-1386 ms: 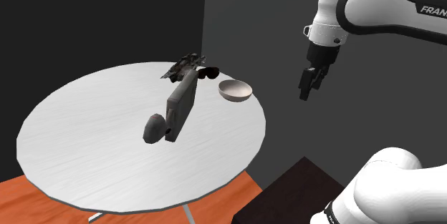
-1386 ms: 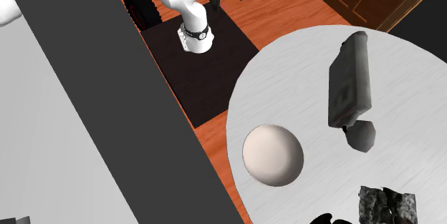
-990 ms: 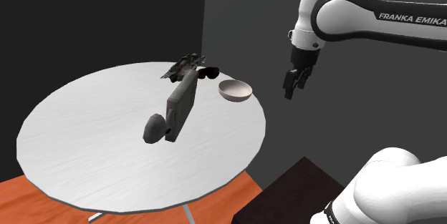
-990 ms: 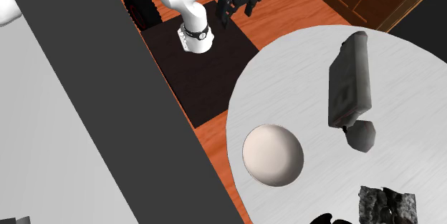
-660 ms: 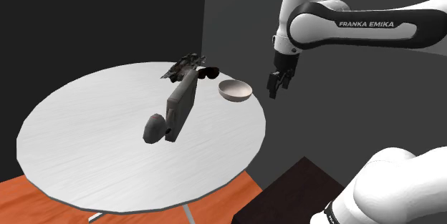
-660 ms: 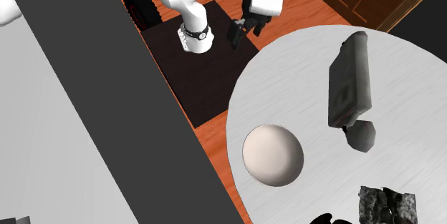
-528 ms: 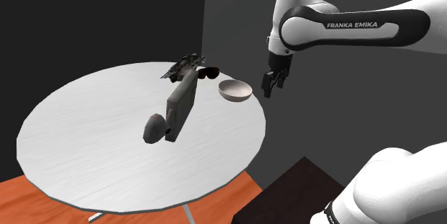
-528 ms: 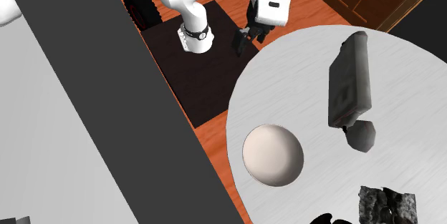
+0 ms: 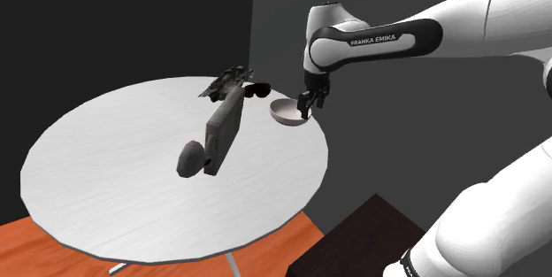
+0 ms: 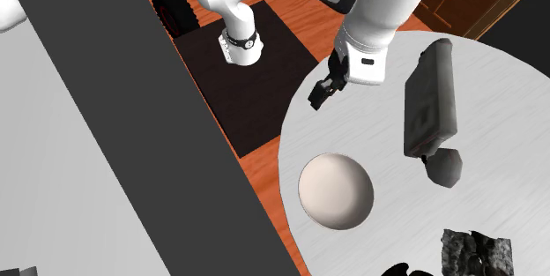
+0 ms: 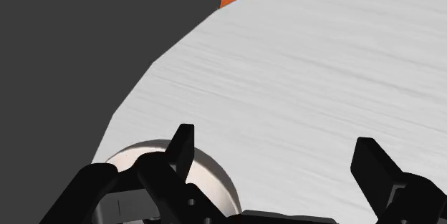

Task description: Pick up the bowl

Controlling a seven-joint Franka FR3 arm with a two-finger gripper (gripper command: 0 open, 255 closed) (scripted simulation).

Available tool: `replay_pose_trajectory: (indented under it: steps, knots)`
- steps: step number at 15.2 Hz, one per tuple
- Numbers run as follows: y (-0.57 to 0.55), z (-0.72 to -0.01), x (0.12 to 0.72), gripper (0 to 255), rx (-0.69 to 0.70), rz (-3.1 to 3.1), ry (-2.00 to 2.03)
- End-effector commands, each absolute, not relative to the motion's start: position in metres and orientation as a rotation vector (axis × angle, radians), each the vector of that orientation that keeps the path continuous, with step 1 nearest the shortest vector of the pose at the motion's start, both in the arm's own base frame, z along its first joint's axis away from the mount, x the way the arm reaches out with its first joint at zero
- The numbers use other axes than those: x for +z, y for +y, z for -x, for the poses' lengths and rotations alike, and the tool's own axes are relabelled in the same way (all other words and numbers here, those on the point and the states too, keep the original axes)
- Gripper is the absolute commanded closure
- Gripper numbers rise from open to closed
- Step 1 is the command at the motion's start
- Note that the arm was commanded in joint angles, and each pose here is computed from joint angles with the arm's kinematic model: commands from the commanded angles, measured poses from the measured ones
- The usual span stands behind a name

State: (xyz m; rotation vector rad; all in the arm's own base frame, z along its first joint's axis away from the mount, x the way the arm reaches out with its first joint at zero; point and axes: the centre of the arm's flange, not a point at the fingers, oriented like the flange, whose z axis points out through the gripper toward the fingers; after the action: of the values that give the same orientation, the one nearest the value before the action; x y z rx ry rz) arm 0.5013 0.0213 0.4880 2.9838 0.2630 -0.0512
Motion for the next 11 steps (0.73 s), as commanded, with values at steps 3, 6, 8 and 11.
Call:
replay_pose_trajectory:
  steps: [3, 6, 8, 11]
  knots:
    - [0.020, -0.548, 0.465, 0, -0.036, -2.973, 0.279]
    - [0.022, -0.583, 0.448, 0, -0.024, -2.965, 0.291]
    - [0.023, -0.606, 0.437, 0, -0.017, -2.960, 0.299]
    - [0.024, -0.641, 0.420, 0, -0.006, -2.952, 0.310]
